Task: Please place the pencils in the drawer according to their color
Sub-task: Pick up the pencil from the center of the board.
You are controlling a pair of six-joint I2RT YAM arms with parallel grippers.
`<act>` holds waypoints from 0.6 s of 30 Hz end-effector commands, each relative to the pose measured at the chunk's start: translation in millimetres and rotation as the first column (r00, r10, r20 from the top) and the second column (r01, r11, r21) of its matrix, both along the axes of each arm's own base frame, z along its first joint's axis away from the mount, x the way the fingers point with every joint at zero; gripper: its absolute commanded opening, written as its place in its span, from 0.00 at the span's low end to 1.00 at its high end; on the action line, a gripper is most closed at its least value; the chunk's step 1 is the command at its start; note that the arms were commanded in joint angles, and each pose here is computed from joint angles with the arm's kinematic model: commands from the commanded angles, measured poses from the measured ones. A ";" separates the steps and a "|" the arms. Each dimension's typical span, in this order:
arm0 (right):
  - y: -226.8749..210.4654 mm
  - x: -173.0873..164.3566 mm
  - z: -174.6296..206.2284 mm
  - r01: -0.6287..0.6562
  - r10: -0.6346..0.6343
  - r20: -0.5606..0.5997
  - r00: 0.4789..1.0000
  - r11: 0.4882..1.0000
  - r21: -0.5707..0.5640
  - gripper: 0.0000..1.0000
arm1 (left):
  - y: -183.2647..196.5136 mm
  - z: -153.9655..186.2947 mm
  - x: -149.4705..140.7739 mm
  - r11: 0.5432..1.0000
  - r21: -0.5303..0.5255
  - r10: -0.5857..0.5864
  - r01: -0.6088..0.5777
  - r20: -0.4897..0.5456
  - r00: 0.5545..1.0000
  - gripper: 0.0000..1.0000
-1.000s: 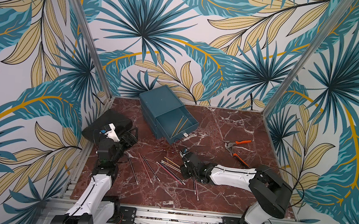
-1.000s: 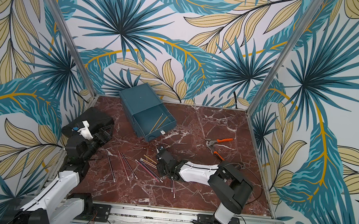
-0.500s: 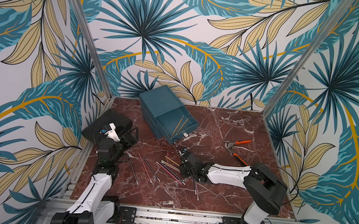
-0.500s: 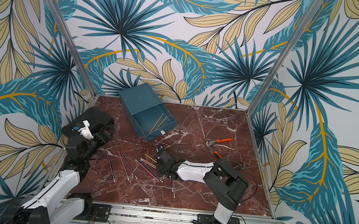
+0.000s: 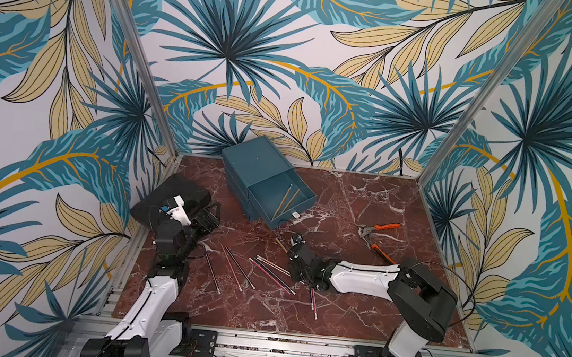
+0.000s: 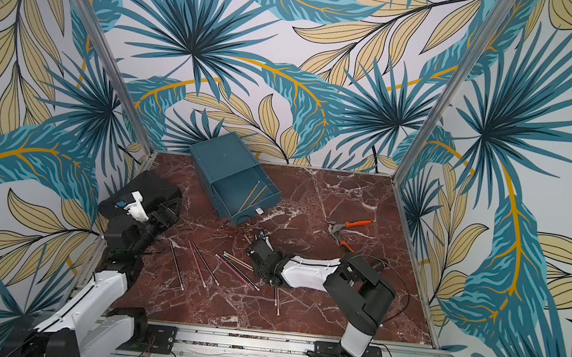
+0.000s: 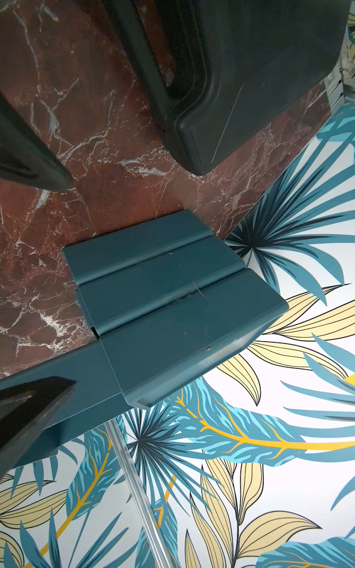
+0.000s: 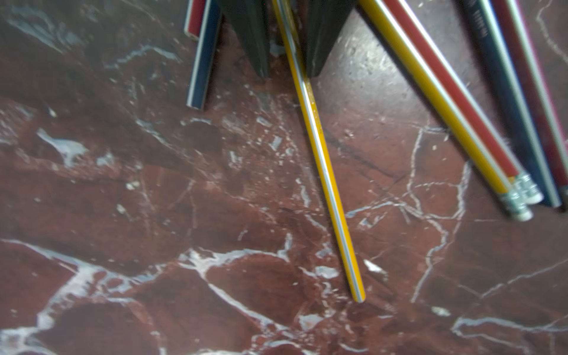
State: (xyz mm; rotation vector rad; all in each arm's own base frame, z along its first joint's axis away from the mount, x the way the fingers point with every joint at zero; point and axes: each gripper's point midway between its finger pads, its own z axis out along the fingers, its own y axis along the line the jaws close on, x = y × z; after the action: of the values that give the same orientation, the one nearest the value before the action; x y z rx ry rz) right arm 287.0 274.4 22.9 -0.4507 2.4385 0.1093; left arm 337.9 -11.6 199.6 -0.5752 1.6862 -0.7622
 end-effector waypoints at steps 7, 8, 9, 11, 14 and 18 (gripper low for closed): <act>-29.6 -0.3 -11.8 0.129 -0.131 -0.029 0.991 0.990 -0.064 0.17 | 3.9 7.0 1.5 1.000 0.021 0.009 -0.010 0.031 0.999 1.00; -30.8 -0.4 -12.9 0.137 -0.139 -0.039 0.990 0.989 -0.061 0.17 | 3.9 6.3 1.6 1.000 0.022 0.009 -0.010 0.028 1.000 1.00; -32.3 -0.9 -14.3 0.148 -0.151 -0.051 0.987 0.987 -0.059 0.17 | 4.6 5.4 1.8 1.000 0.023 0.012 -0.013 0.026 1.000 1.00; -34.7 -1.8 -15.6 0.166 -0.170 -0.072 0.983 0.984 -0.062 0.16 | 5.0 6.0 2.0 1.000 0.025 0.014 -0.015 0.027 1.000 1.00; -41.2 -7.1 -18.2 0.189 -0.200 -0.117 0.973 0.977 -0.100 0.15 | 5.3 7.1 2.4 1.000 0.027 0.016 -0.016 0.029 0.999 1.00; -45.1 -16.8 -22.2 0.223 -0.249 -0.196 0.948 0.964 -0.145 0.17 | 6.1 9.3 2.5 0.999 0.035 0.019 -0.020 0.032 0.999 1.00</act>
State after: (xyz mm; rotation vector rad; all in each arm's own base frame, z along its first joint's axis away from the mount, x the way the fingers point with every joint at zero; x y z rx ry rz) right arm 292.8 250.0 21.9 -0.2298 2.5552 0.0200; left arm 338.3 -11.0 199.8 -0.5694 1.6852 -0.7534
